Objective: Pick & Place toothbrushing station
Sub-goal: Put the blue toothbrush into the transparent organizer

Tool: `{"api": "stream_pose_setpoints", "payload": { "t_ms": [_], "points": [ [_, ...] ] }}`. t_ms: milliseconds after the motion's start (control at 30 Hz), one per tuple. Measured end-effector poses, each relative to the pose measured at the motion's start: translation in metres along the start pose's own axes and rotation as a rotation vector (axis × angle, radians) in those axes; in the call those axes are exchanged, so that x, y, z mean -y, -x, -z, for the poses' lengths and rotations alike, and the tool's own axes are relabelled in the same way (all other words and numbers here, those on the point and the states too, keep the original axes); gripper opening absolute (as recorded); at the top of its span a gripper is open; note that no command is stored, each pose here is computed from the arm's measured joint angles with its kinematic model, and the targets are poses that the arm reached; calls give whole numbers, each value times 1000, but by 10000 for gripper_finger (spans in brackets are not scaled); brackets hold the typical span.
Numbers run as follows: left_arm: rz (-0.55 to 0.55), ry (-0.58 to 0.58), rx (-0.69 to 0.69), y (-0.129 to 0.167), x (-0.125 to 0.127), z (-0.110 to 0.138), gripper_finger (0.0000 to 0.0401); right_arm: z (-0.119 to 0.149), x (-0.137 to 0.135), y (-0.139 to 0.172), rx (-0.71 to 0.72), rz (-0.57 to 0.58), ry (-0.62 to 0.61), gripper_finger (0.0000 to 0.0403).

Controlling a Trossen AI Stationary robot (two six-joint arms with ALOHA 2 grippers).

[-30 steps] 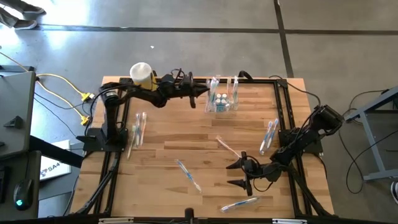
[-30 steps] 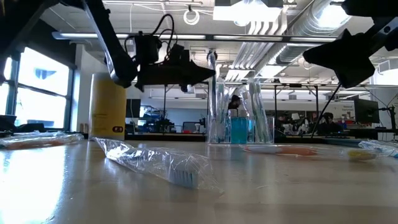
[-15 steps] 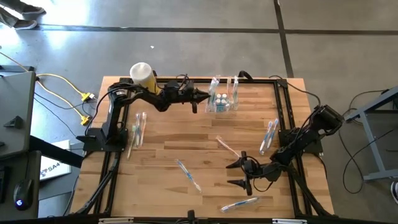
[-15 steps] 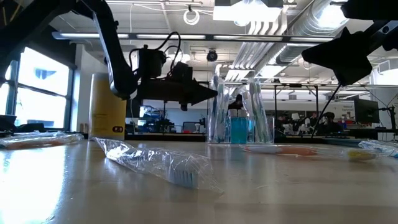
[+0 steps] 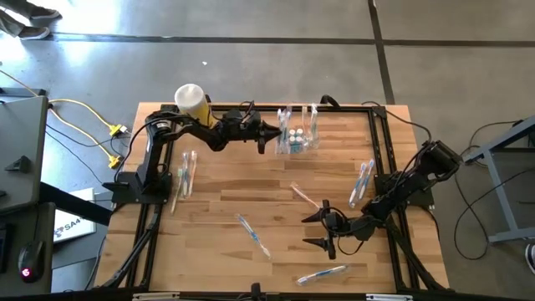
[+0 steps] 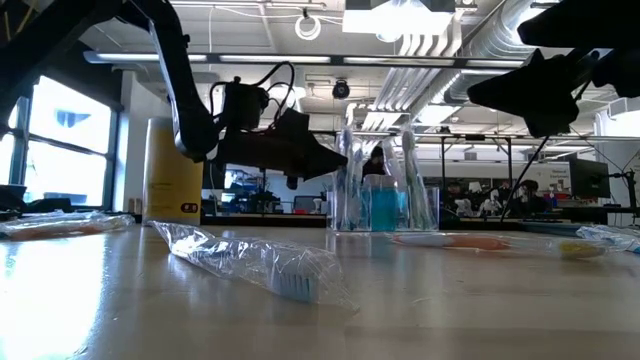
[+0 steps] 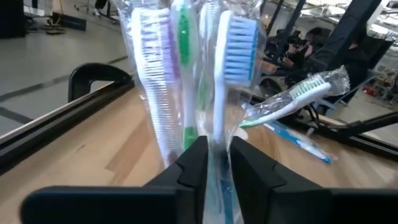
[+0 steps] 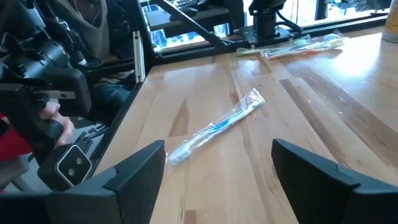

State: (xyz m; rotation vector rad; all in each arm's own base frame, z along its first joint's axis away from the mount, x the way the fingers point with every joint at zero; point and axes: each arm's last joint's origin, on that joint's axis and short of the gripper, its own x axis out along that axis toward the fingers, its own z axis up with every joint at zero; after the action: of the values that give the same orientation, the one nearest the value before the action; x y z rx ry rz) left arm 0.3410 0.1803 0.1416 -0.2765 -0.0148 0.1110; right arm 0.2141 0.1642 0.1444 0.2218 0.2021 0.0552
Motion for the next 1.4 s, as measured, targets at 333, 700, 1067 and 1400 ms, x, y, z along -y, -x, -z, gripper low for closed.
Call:
{"api": "stream_pose_setpoints", "payload": {
  "t_ms": [333, 700, 1067, 1400],
  "points": [
    [14, -40, 8, 0, 1, -3, 138, 0, 0, 0, -4, 1, -3, 286],
    [49, -59, 39, 4, 11, -27, 140, 5, 2, 0, -41, 21, -61, 286],
    [126, -119, 13, 7, 33, -48, 140, 9, 13, -1, -28, 231, 70, 286],
    [157, -196, -82, 16, 66, -68, 140, 20, 48, -10, -202, 357, -52, 286]
  ]
}}
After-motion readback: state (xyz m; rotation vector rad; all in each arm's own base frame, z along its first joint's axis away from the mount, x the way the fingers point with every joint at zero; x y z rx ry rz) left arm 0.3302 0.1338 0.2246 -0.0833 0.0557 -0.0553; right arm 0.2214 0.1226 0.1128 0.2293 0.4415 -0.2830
